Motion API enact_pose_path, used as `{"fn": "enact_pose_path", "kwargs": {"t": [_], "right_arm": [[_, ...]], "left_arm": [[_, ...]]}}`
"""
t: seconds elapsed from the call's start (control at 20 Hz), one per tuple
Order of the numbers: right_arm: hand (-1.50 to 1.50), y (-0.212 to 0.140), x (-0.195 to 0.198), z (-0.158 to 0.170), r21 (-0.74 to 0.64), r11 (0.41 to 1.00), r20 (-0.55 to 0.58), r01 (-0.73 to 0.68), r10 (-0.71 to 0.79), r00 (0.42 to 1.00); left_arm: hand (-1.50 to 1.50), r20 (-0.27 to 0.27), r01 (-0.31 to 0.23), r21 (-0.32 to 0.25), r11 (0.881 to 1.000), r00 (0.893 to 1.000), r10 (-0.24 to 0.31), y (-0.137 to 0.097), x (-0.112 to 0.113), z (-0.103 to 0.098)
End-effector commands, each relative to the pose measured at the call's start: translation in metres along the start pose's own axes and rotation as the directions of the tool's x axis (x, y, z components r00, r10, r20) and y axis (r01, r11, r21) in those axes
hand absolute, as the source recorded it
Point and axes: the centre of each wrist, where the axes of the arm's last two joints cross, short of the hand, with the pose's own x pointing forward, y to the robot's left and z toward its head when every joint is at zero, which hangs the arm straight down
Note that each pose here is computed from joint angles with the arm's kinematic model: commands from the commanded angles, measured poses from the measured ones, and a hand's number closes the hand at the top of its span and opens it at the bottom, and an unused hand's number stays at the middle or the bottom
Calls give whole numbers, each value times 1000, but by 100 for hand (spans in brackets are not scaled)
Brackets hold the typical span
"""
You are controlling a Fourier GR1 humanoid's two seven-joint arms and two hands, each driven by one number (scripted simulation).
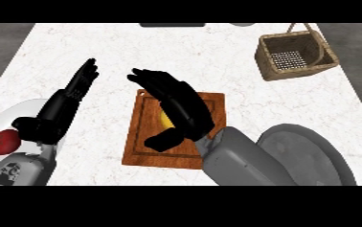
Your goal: Pick the lemon from the cutting board and place it in the basket
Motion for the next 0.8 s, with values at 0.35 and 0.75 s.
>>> {"fn": "enact_pose_path", "kwargs": {"t": [0.35, 0.75], "right_arm": [[-150, -79, 55, -34, 431, 825, -153, -365, 466, 871], [-150, -136, 87, -20, 501, 821, -211, -273, 422, 882]], "left_arm": [[0, -5, -5, 6, 1000, 1000, 5, -4, 2, -1], [0, 8, 3, -18, 1000, 1000, -3, 12, 12, 1]]}}
